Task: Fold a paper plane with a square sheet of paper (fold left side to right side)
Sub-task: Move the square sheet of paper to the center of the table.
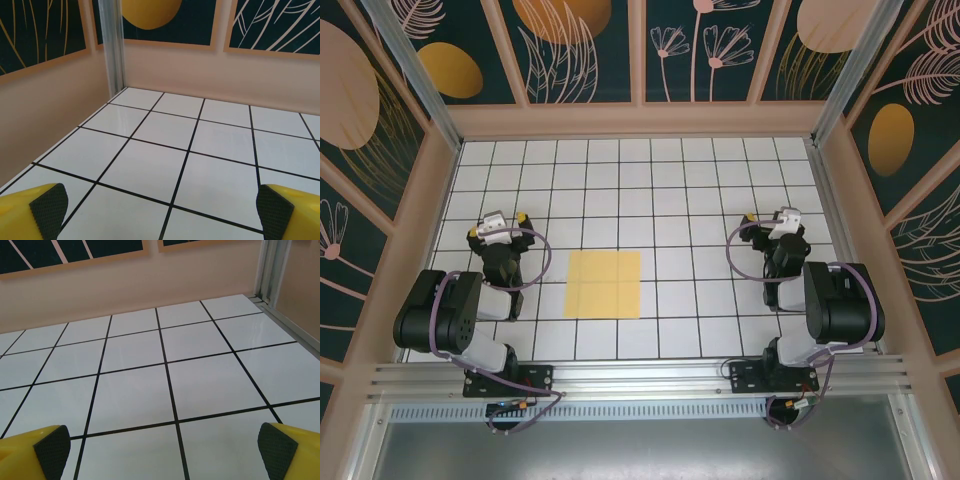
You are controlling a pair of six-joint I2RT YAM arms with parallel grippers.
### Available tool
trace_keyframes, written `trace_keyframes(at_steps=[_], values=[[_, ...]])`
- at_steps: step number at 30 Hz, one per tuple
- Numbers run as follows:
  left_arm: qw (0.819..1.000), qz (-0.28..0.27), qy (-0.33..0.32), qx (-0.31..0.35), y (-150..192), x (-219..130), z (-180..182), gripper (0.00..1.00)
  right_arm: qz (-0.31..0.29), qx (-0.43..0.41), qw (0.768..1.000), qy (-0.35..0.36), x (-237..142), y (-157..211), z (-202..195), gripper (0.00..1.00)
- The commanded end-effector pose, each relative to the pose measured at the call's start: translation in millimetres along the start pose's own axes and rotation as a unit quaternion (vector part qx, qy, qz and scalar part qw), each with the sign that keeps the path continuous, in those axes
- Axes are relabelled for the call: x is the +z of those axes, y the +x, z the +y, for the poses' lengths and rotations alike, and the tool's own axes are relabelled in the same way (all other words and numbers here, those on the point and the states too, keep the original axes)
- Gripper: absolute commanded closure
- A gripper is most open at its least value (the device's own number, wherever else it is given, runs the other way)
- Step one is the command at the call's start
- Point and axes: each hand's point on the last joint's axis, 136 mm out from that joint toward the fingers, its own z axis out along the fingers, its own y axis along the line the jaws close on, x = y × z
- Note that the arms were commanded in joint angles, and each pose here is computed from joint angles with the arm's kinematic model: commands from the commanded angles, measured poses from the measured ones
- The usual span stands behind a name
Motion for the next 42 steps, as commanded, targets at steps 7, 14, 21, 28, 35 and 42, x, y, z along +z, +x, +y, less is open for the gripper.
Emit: trace_keyframes(at_steps=[7, 14, 21, 28, 35, 42], values=[[1.0, -0.013, 0.005, -0.013, -9, 2, -1, 0.02, -0.018, -0.005, 1.0, -0.01, 1, -9, 3, 0.01], [1.0, -0.013, 0.005, -0.014, -9, 3, -2, 0.02, -0.018, -0.004, 1.0, -0.011, 1, -9, 3, 0.01], [1.0, 0.0, 0.012, -0.01, -30, 4, -6, 0.02, 0.019, 0.02, 0.999, 0.019, 8, -28, -7, 0.01], [0.977, 0.116, 0.134, -0.12, -76, 5, -64, 0.01, 0.113, 0.093, 0.989, 0.003, 4, -50, 16, 0.01], [0.92, 0.274, 0.245, -0.132, -47, -50, -139, 0.01, 0.196, 0.117, 0.973, -0.046, -14, -49, 79, 0.01], [0.849, 0.454, 0.264, -0.054, 36, -147, -195, 0.01, 0.241, 0.113, 0.964, -0.029, -29, -26, 93, 0.01]])
